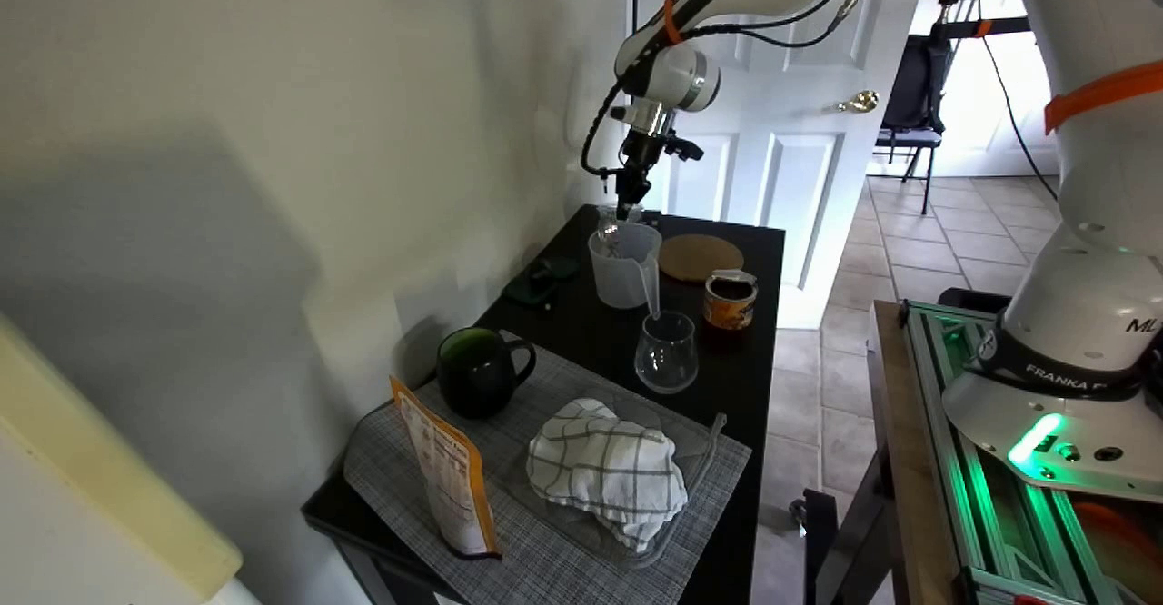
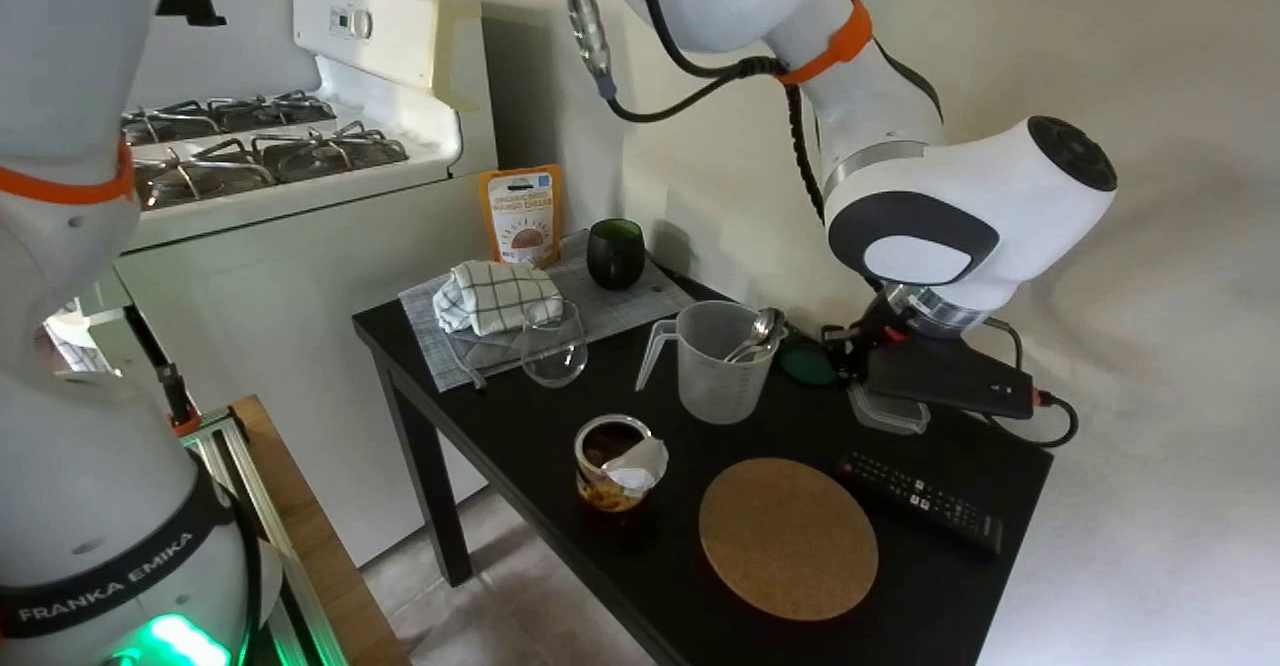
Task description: Put the bowl in the jar
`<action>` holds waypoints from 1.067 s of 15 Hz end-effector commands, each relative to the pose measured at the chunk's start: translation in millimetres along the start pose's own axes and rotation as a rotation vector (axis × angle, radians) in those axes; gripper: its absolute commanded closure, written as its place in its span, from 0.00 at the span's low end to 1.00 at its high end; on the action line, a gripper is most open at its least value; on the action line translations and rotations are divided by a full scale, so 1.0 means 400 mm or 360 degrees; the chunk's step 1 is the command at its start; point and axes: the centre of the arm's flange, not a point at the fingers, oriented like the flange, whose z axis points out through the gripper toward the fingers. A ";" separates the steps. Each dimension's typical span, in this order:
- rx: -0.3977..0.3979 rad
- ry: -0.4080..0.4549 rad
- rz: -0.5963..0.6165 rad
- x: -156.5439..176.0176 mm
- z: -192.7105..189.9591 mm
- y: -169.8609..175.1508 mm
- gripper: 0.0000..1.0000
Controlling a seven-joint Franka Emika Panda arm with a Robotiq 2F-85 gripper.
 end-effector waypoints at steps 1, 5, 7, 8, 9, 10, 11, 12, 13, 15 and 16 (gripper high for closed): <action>0.0028 0.0059 -0.0071 -0.103 -0.119 -0.161 0.98; -0.0043 0.0127 -0.0240 -0.152 -0.239 -0.277 0.98; -0.0082 0.0144 -0.0311 -0.159 -0.295 -0.327 0.98; -0.0071 0.0137 -0.0401 -0.158 -0.316 -0.351 0.98; -0.0045 0.0147 -0.0479 -0.149 -0.334 -0.361 0.98; 0.0018 0.0174 -0.0566 -0.141 -0.345 -0.375 0.98; 0.0076 0.0203 -0.0644 -0.124 -0.352 -0.382 0.98; 0.0141 0.0230 -0.0708 -0.106 -0.359 -0.395 0.98; 0.0214 0.0253 -0.0763 -0.088 -0.359 -0.409 0.98; 0.0369 0.0285 -0.0862 -0.054 -0.350 -0.430 0.98; 0.0452 0.0303 -0.0905 -0.039 -0.344 -0.435 0.98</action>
